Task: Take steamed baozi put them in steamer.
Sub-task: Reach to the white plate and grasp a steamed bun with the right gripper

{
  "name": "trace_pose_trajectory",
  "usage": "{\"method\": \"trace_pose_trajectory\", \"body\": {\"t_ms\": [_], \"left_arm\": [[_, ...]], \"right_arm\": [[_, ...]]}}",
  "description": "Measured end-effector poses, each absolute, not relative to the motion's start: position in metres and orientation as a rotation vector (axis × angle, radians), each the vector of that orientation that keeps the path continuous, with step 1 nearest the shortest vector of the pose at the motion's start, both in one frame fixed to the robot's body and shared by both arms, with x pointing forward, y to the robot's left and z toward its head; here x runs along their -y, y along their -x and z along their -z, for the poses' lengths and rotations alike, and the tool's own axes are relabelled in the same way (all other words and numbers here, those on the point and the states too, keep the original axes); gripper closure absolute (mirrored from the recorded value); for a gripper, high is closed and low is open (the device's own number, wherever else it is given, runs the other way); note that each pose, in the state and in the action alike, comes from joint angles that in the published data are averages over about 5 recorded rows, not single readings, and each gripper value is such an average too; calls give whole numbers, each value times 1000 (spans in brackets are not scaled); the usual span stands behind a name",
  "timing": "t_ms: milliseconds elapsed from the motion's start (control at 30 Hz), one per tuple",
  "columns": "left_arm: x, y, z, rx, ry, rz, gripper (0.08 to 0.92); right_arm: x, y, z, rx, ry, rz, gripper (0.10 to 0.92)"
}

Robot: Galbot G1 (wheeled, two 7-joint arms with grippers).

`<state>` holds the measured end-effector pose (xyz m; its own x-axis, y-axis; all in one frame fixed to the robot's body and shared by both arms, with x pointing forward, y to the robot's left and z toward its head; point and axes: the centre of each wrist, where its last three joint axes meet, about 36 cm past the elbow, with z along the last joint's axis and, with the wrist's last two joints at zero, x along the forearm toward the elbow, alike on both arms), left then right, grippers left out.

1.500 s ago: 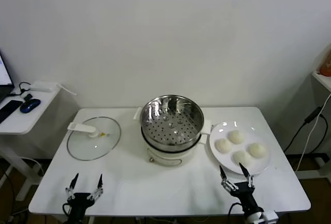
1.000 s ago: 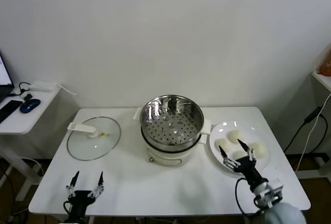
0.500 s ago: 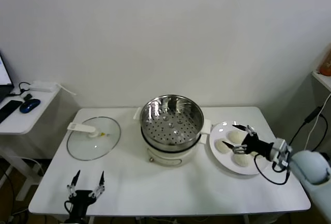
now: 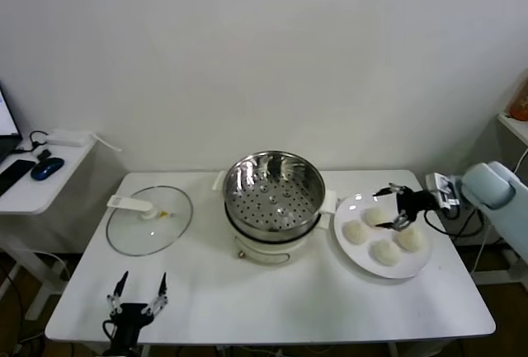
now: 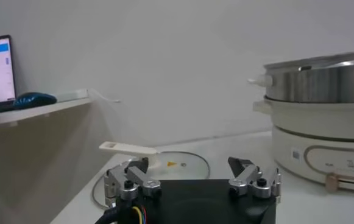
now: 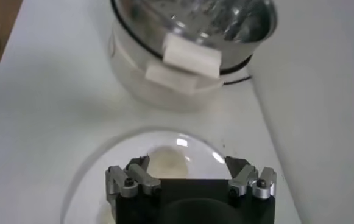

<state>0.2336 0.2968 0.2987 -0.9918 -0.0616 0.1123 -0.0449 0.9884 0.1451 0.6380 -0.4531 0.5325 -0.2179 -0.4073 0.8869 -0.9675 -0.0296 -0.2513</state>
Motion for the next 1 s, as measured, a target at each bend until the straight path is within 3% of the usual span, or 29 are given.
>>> {"method": "trace_pose_trajectory", "body": {"t_ms": [367, 1000], "left_arm": [[-297, -234, -299, 3011, -108, 190, 177], [-299, -231, -295, 2996, -129, 180, 177]], "right_arm": [[436, -691, -528, 1413, -1405, -1342, 200], [421, -717, -487, 1342, -1334, -1385, 200]]}}
